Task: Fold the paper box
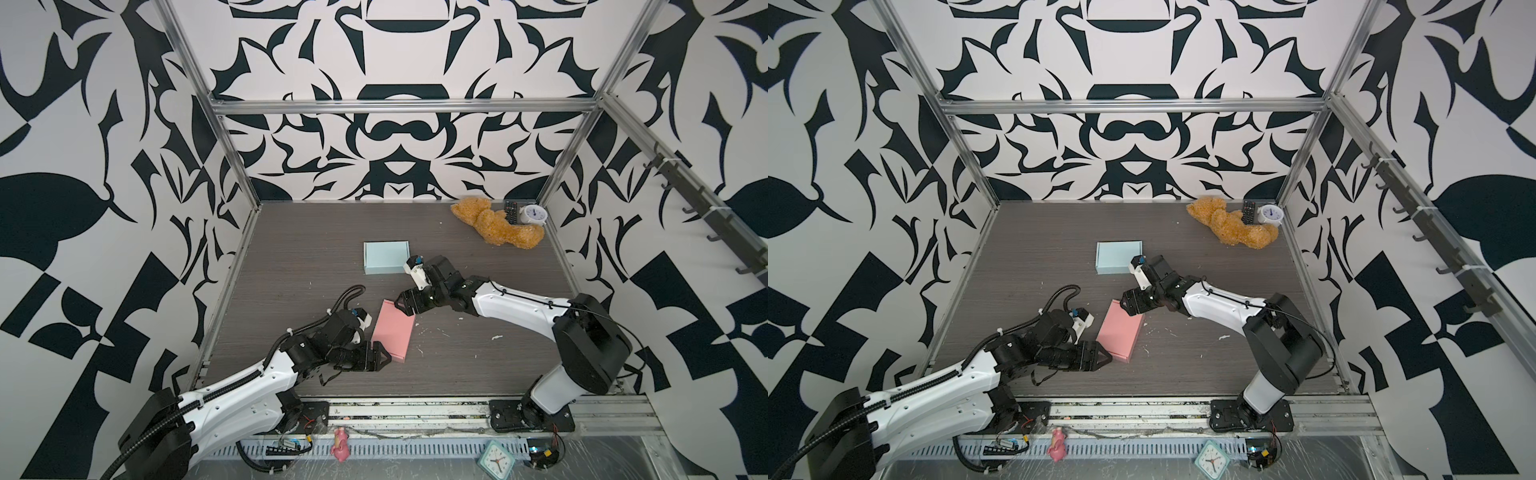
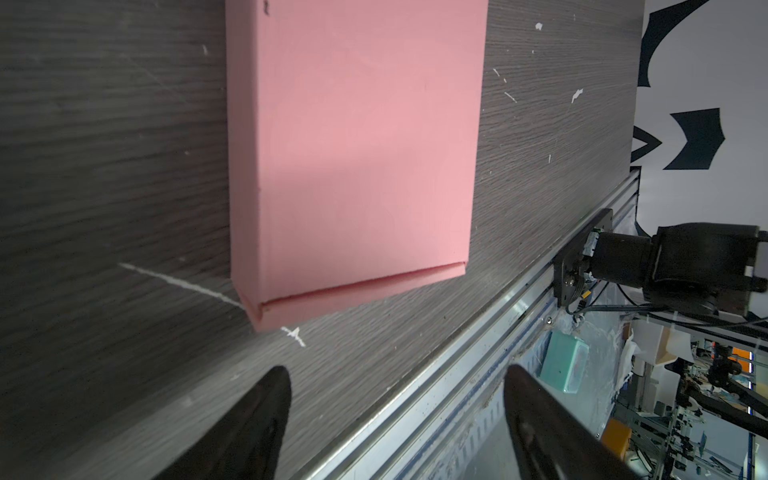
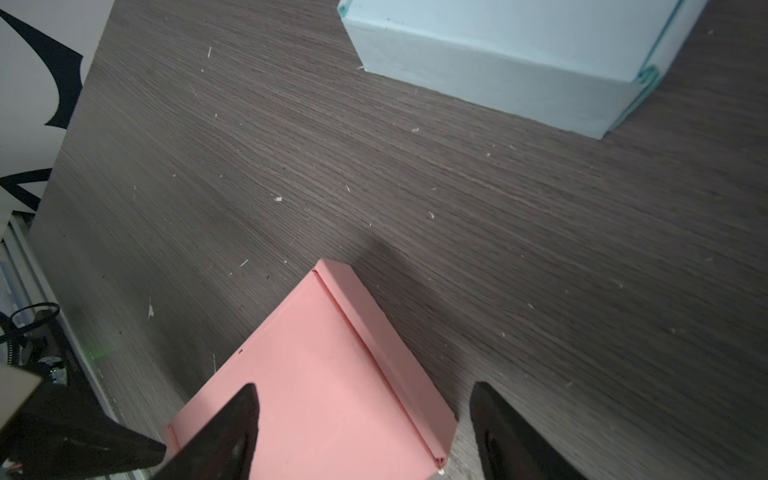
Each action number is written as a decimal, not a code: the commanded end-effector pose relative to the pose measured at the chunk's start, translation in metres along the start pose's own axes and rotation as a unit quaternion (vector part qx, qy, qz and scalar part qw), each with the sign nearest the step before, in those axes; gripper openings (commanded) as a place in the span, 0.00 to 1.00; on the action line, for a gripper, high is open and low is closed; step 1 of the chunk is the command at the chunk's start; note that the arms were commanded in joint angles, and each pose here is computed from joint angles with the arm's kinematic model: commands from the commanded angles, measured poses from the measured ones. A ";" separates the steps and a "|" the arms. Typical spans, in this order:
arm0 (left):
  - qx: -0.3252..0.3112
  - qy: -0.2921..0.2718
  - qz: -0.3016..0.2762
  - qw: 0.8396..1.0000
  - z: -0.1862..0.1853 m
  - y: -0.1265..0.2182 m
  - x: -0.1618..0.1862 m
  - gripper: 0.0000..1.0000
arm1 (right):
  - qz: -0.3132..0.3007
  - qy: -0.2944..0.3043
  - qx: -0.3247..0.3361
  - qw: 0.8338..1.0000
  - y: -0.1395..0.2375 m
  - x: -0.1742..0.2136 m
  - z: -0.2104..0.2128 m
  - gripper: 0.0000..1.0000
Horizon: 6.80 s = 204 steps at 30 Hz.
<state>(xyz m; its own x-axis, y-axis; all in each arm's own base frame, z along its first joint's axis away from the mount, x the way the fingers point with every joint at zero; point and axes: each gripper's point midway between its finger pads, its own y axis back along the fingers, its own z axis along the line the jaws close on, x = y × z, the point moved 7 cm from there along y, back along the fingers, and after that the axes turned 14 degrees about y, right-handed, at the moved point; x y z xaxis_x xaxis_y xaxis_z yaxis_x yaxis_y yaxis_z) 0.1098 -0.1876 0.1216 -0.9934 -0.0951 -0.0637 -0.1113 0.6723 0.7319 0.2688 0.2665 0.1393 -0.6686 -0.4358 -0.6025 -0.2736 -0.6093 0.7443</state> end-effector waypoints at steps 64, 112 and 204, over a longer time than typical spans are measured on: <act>0.025 0.033 -0.104 0.994 0.029 0.027 -0.145 0.76 | -0.048 0.005 -0.117 0.992 -0.031 -0.024 0.056 0.67; -0.056 0.137 -0.253 0.956 0.117 0.072 -0.242 0.84 | -0.071 0.018 -0.183 0.980 -0.119 -0.106 0.087 0.67; -0.027 0.237 -0.295 0.925 0.095 0.031 -0.223 0.65 | -0.109 0.103 -0.001 0.989 0.064 -0.023 0.048 1.00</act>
<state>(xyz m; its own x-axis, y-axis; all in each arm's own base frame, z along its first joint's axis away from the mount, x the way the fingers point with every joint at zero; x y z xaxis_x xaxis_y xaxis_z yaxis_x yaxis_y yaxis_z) 0.3132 -0.0780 0.0908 -0.6741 -0.7205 -0.1628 -0.5849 0.3860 0.7134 0.2325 0.2732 0.2003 -0.4758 -0.4381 -0.7626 -0.3614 -0.6931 0.6237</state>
